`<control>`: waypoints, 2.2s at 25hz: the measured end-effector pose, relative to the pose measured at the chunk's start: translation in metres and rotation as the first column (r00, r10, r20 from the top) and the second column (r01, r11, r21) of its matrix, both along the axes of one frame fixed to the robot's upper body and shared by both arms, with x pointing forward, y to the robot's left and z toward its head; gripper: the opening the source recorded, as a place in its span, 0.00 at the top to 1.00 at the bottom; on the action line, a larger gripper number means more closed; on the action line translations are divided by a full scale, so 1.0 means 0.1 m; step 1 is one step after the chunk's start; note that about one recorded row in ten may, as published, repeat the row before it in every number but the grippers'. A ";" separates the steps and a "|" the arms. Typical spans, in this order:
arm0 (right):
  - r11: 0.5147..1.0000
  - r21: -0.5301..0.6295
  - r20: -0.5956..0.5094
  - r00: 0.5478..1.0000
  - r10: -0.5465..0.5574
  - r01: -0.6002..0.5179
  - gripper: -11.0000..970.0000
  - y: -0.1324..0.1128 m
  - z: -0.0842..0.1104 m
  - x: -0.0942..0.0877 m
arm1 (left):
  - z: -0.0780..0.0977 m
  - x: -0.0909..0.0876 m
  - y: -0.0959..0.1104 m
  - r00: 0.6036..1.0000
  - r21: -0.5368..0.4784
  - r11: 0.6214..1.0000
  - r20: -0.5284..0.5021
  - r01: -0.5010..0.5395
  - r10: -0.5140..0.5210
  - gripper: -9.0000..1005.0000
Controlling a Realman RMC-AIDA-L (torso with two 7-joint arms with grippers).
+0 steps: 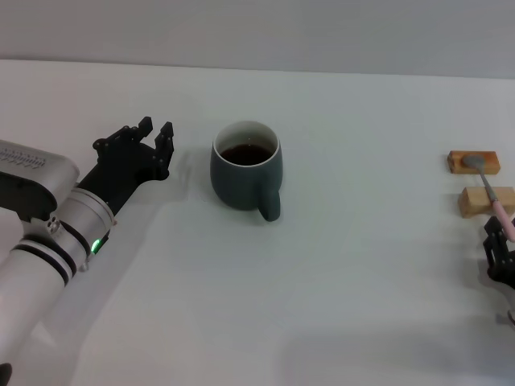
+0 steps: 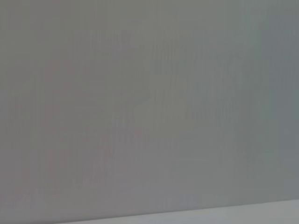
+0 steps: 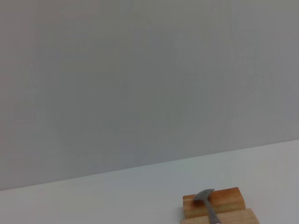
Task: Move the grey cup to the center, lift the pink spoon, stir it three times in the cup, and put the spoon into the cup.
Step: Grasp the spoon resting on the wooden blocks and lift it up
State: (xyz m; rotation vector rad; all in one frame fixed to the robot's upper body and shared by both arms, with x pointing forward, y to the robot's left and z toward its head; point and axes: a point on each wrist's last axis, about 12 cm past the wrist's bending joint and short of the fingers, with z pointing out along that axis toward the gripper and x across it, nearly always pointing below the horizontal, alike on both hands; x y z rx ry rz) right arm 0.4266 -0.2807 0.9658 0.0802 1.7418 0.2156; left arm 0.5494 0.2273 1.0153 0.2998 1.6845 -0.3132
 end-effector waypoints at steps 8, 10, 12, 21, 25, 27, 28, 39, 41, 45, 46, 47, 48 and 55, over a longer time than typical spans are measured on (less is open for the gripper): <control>1.000 0.000 0.001 1.000 -0.002 0.002 0.69 0.00 0.00 0.00 | -0.01 0.00 0.00 1.000 0.000 1.000 -0.007 -0.001 0.001 0.69; 1.000 0.000 0.002 1.000 -0.001 0.001 0.69 0.00 0.00 0.00 | -0.01 0.00 0.00 1.000 0.000 1.000 -0.007 -0.001 0.001 0.69; 1.000 0.000 0.003 1.000 -0.001 0.001 0.69 0.00 0.00 0.00 | -0.01 0.00 0.00 1.000 0.001 1.000 -0.008 -0.001 0.001 0.69; 1.000 0.000 0.005 1.000 -0.001 0.001 0.75 0.00 0.01 0.01 | -0.01 0.00 0.00 1.000 0.002 1.000 -0.009 -0.001 0.001 0.69; 1.000 0.000 0.005 1.000 -0.003 0.003 0.75 -0.01 0.01 0.01 | -0.01 0.00 0.00 1.000 0.002 1.000 -0.009 -0.001 0.001 0.69; 1.000 -0.001 0.006 1.000 -0.003 0.003 0.75 -0.01 0.01 0.01 | -0.01 0.00 0.00 1.000 0.002 1.000 -0.009 -0.001 0.001 0.69; 1.000 -0.001 0.006 1.000 -0.004 0.004 0.76 -0.01 0.01 0.01 | -0.01 0.00 0.00 1.000 0.002 1.000 -0.009 -0.001 0.001 0.69; 1.000 0.000 0.005 1.000 -0.006 0.006 0.79 -0.01 0.01 0.01 | -0.01 -0.01 0.00 1.000 0.002 1.000 -0.010 -0.003 0.003 0.69; 1.000 0.000 0.005 1.000 -0.007 0.007 0.80 -0.01 0.01 0.01 | -0.01 -0.01 0.00 1.000 0.002 1.000 -0.010 -0.003 0.003 0.69; 1.000 0.000 0.004 1.000 -0.008 0.008 0.80 -0.01 0.01 0.00 | -0.02 -0.01 0.01 1.000 0.002 1.000 -0.011 -0.004 0.004 0.69; 1.000 0.000 0.004 1.000 -0.009 0.009 0.80 -0.01 0.01 0.00 | -0.02 -0.01 0.01 1.000 0.002 1.000 -0.011 -0.004 0.004 0.69; 1.000 0.000 0.004 1.000 -0.010 0.010 0.81 -0.01 0.00 0.00 | -0.02 -0.01 0.01 1.000 0.002 1.000 -0.011 -0.004 0.004 0.69; 1.000 0.000 0.004 1.000 -0.010 0.010 0.81 -0.02 0.00 0.00 | -0.02 -0.01 0.01 1.000 0.002 1.000 -0.011 -0.004 0.004 0.69; 1.000 0.001 0.004 1.000 -0.012 0.012 0.81 -0.02 0.00 0.00 | -0.02 -0.01 0.01 1.000 0.002 1.000 -0.011 -0.004 0.004 0.69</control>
